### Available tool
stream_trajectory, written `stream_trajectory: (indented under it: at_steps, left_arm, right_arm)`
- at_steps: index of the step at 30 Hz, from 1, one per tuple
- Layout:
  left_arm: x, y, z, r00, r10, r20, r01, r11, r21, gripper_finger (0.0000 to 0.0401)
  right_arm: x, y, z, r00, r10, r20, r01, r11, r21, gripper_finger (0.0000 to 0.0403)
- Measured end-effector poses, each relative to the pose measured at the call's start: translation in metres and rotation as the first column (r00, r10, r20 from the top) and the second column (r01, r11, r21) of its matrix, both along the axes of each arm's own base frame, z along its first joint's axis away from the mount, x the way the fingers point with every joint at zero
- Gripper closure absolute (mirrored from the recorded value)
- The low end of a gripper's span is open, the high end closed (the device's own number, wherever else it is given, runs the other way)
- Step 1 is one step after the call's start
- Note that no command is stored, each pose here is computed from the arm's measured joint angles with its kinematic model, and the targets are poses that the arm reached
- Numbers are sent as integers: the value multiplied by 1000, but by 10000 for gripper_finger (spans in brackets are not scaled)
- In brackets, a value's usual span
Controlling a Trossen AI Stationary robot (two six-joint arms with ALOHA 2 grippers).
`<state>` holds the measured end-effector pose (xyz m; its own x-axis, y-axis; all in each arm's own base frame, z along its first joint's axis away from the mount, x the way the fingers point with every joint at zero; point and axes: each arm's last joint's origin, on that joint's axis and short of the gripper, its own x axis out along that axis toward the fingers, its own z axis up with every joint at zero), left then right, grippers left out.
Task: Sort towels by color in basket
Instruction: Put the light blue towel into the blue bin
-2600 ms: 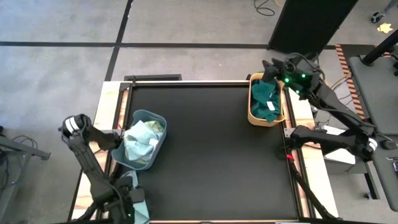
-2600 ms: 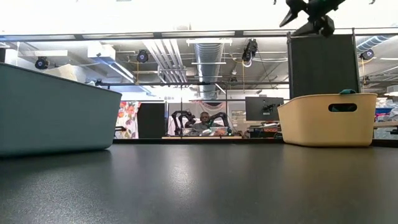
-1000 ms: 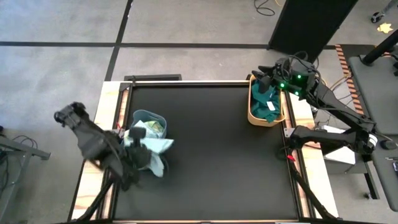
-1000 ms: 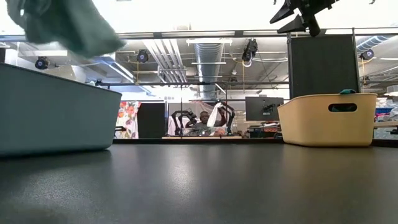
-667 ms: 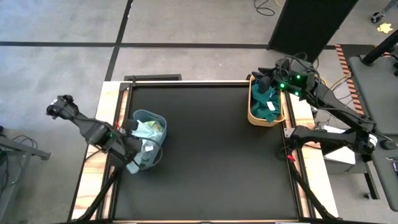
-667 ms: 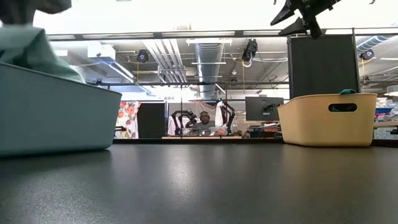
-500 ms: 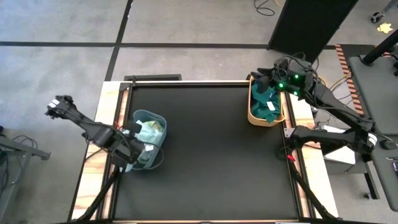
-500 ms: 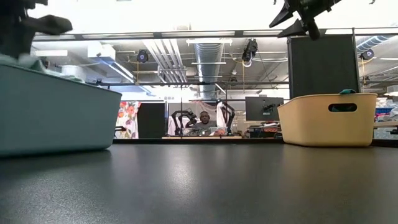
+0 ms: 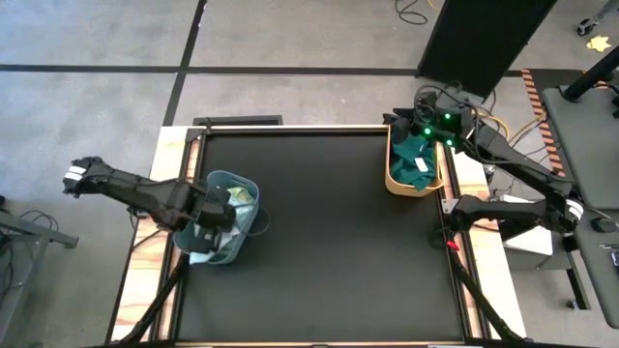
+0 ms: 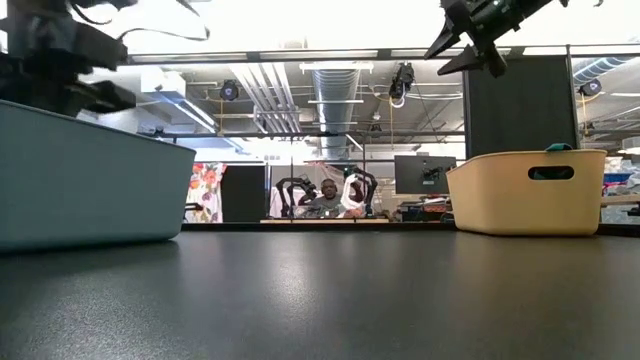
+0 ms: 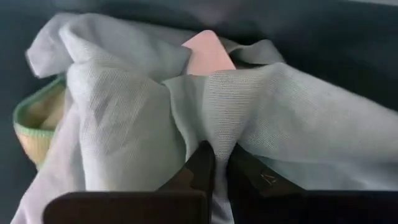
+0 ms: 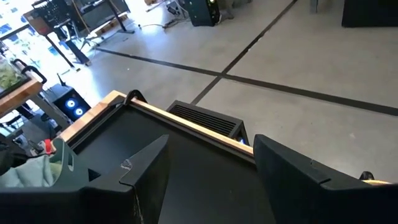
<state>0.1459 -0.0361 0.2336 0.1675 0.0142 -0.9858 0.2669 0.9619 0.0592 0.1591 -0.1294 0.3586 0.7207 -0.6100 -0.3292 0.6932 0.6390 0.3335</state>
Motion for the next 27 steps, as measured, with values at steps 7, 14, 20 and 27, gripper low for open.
stream_trajectory:
  at_steps: [7, 14, 20, 27]
  left_arm:
    - [12, 22, -6, 995, 67, -81, -79, 983, -163, 391]
    - [21, 52, -18, 979, 155, -133, -163, 985, -55, 391]
    - [30, 54, -36, 962, 150, -230, -165, 985, -48, 391]
    - [42, 55, -55, 929, 149, -338, -173, 984, -41, 385]
  right_arm:
    - [7, -6, -5, 1000, 2, -14, -2, 1000, 11, 184]
    - [8, -7, -6, 1000, 3, -18, -3, 1000, 14, 184]
    - [7, -5, -5, 1000, 8, -17, -7, 1000, 14, 184]
    - [8, -4, -6, 1000, 14, -22, -14, 1000, 14, 184]
